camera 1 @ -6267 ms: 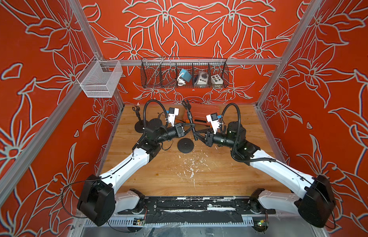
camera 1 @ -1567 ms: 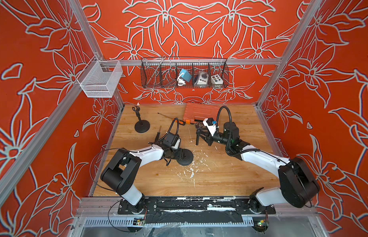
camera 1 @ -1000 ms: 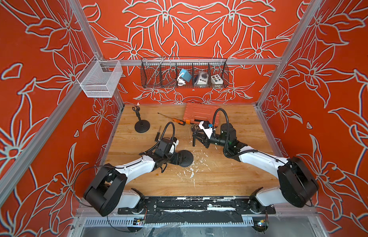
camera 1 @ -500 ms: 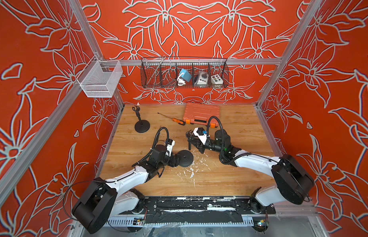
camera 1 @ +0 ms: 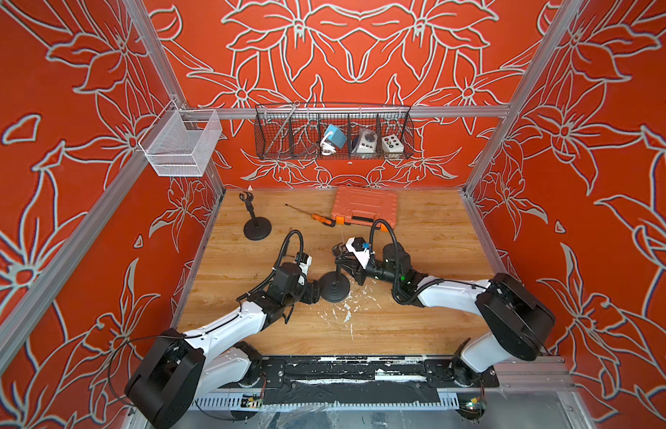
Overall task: Assemble a microphone stand
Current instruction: Hold the microphone stand pole at the microphone stand base.
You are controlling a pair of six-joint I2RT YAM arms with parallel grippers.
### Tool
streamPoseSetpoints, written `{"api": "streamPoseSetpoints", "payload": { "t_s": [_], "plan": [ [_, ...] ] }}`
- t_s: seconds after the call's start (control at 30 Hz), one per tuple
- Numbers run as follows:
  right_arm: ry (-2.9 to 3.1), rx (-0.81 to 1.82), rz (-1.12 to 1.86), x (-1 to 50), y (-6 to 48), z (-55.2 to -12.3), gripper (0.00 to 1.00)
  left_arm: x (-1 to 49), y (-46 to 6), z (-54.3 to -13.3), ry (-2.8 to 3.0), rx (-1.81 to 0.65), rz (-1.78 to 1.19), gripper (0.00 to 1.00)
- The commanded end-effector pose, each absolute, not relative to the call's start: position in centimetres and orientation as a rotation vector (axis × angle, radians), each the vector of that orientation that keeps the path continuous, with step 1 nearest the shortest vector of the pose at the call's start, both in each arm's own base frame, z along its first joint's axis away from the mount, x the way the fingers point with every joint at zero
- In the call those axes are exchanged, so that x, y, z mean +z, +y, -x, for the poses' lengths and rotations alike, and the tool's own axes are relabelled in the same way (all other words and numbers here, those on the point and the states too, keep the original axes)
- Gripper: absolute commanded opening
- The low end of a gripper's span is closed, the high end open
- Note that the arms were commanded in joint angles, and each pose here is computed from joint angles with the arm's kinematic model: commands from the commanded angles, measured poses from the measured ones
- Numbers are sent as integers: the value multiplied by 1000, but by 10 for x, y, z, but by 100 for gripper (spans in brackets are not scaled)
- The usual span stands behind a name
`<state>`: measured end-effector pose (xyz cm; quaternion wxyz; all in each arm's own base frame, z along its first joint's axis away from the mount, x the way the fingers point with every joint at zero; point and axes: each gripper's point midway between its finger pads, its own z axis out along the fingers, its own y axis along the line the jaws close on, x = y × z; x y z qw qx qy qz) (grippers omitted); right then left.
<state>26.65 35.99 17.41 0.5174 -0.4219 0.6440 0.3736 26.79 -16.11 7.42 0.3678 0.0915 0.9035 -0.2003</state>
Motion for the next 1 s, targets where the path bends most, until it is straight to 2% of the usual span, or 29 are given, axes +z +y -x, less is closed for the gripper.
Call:
{"api": "streamPoseSetpoints", "payload": {
  "t_s": [0.0, 0.33, 0.57, 0.97],
  "plan": [
    [1486, 949, 985, 185, 365, -261, 0, 72, -161, -269, 2316, -496, -252, 72],
    [1566, 878, 1027, 152, 365, -251, 0, 71, -163, -270, 2282, -486, -305, 73],
    [1607, 826, 1022, 132, 365, -260, 0, 71, -161, -271, 2277, -472, -304, 73],
    [1564, 831, 1031, 140, 365, -257, 0, 72, -164, -269, 2267, -498, -315, 74]
  ]
}}
